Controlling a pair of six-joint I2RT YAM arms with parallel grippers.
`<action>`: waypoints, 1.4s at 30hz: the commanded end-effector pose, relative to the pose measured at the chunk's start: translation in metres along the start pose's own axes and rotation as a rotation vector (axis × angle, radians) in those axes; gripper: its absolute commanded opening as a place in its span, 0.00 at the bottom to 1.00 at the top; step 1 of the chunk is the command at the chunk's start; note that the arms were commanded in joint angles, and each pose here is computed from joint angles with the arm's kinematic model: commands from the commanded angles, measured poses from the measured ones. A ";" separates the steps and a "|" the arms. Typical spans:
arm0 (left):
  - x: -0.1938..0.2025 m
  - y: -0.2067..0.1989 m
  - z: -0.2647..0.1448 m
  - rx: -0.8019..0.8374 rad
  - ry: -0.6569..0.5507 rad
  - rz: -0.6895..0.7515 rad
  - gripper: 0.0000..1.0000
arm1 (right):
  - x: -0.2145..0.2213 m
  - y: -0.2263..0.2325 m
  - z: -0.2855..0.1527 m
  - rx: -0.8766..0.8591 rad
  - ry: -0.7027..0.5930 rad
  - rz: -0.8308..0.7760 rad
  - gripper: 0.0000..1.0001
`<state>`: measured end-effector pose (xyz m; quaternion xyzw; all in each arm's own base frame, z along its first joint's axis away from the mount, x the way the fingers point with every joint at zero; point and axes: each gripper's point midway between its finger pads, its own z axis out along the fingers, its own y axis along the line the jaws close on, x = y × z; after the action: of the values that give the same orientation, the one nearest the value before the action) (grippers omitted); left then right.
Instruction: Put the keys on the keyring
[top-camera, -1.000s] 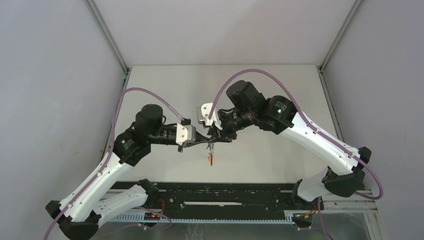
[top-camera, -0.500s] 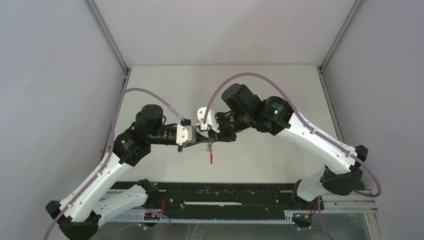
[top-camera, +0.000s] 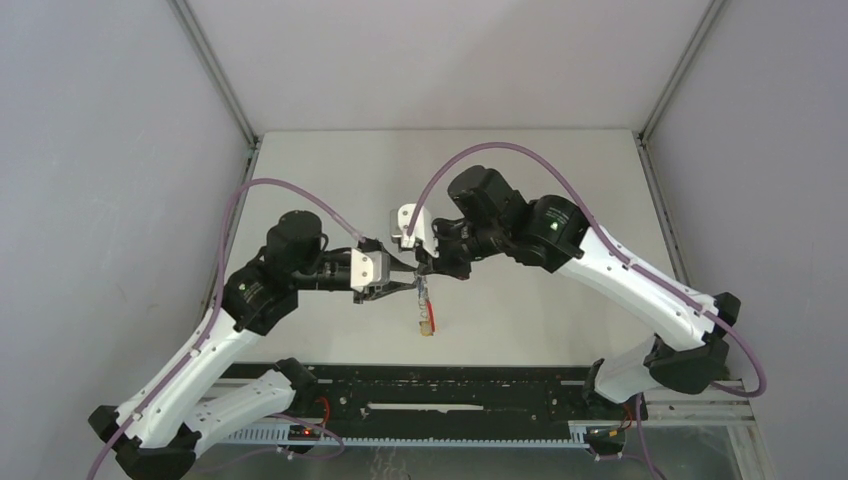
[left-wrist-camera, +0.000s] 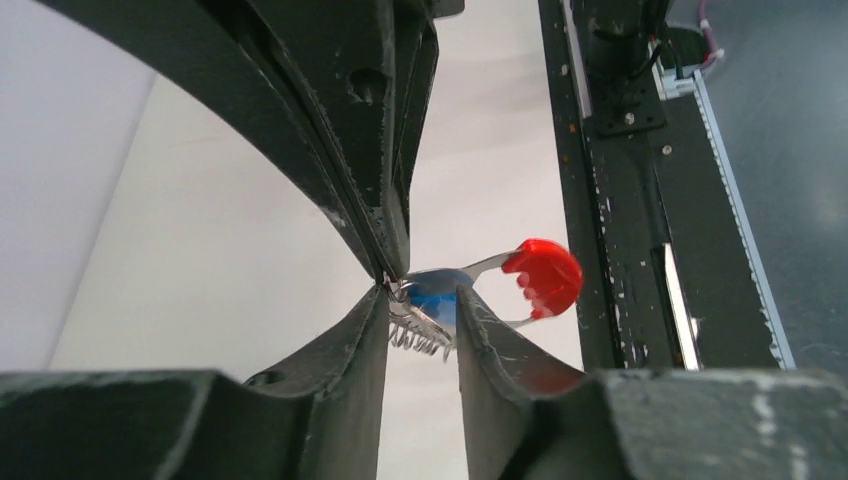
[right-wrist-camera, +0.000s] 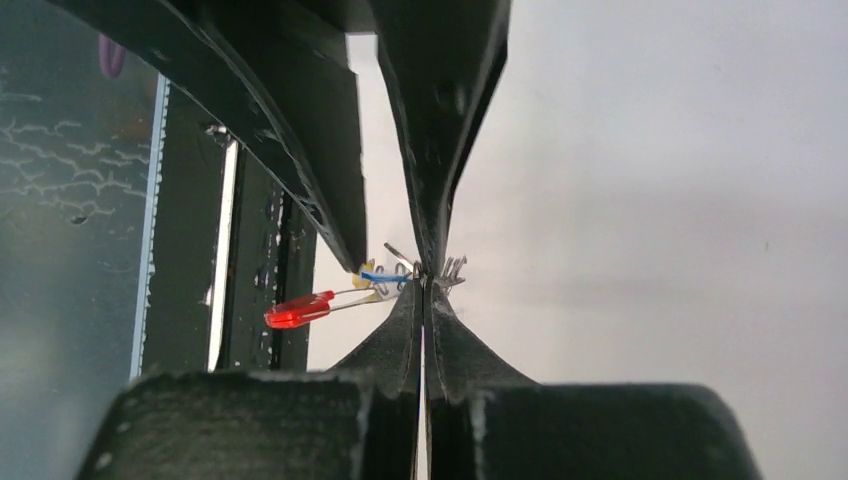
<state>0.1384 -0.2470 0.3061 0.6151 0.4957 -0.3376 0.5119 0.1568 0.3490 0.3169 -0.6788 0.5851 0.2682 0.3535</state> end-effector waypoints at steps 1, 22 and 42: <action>-0.037 0.006 -0.011 -0.040 -0.096 0.094 0.38 | -0.032 -0.009 -0.026 0.071 -0.238 0.054 0.00; -0.043 0.008 -0.015 -0.085 -0.150 0.236 0.27 | -0.063 0.005 -0.065 0.013 -0.836 0.206 0.00; -0.040 0.001 -0.004 -0.011 -0.169 0.123 0.11 | -0.059 0.011 -0.057 0.018 -0.926 0.217 0.00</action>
<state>0.1355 -0.2494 0.3486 0.6094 0.4232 -0.3276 0.5849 0.1388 0.3452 0.3661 -0.4313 0.4762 0.5668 0.5158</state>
